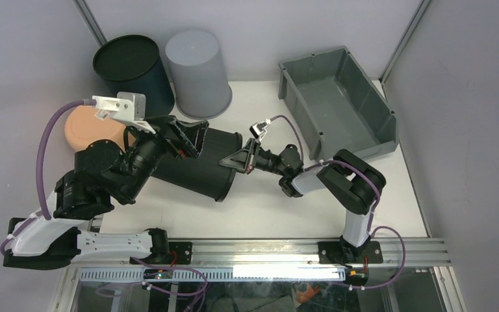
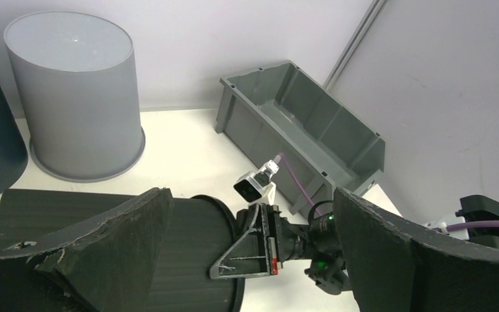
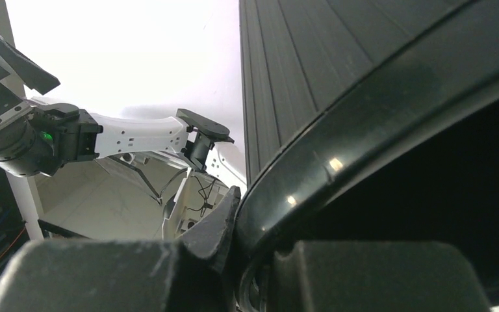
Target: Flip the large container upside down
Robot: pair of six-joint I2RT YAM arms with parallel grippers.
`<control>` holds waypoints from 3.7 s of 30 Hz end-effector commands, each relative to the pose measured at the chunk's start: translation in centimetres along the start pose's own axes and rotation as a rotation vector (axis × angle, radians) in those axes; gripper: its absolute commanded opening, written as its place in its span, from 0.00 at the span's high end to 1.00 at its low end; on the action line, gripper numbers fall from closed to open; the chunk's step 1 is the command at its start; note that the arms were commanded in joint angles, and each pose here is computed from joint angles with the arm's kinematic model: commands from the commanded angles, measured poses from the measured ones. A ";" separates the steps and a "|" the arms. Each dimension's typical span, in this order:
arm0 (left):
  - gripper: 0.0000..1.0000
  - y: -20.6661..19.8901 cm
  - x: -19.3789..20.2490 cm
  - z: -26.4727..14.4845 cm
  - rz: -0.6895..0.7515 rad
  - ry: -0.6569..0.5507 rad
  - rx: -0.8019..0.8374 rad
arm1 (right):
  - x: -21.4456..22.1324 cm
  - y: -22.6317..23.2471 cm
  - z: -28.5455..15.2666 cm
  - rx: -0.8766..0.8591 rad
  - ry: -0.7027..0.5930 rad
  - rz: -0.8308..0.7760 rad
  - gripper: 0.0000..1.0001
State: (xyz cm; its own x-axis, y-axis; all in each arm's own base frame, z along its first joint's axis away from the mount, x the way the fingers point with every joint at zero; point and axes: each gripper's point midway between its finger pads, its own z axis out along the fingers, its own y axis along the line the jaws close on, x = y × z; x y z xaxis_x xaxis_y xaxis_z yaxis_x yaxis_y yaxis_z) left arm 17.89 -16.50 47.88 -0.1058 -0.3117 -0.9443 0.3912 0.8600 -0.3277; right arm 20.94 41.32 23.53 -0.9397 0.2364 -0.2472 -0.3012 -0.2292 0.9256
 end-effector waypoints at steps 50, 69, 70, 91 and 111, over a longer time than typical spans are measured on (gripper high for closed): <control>0.01 -2.3 6.9 4.6 0.133 0.121 -0.015 | 3.2 -7.0 -14.0 0.371 -0.216 0.083 0.29; 0.01 -1.7 9.2 7.8 0.109 0.201 0.030 | 2.2 -8.4 -18.0 0.891 -0.169 -0.091 0.04; 0.01 -1.6 9.3 7.8 0.108 0.202 0.029 | 2.1 -8.3 -18.2 0.909 -0.162 -0.109 0.04; 0.01 -1.5 9.7 7.5 0.061 0.218 0.043 | -3.2 -9.0 -4.3 0.774 -0.032 -0.312 0.28; 0.01 -0.5 8.7 6.3 0.024 0.192 0.024 | -12.7 -8.3 -7.1 0.991 -0.057 -0.474 0.25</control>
State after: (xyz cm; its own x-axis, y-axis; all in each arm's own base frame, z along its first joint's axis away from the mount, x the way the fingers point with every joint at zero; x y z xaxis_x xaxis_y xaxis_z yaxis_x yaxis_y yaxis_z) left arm 22.63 -23.14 38.92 -0.2858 -0.1429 -0.9476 0.4308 0.8641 -0.2603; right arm 32.11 34.50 18.11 -0.7517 0.1618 -0.6394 -0.3876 0.6761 0.6267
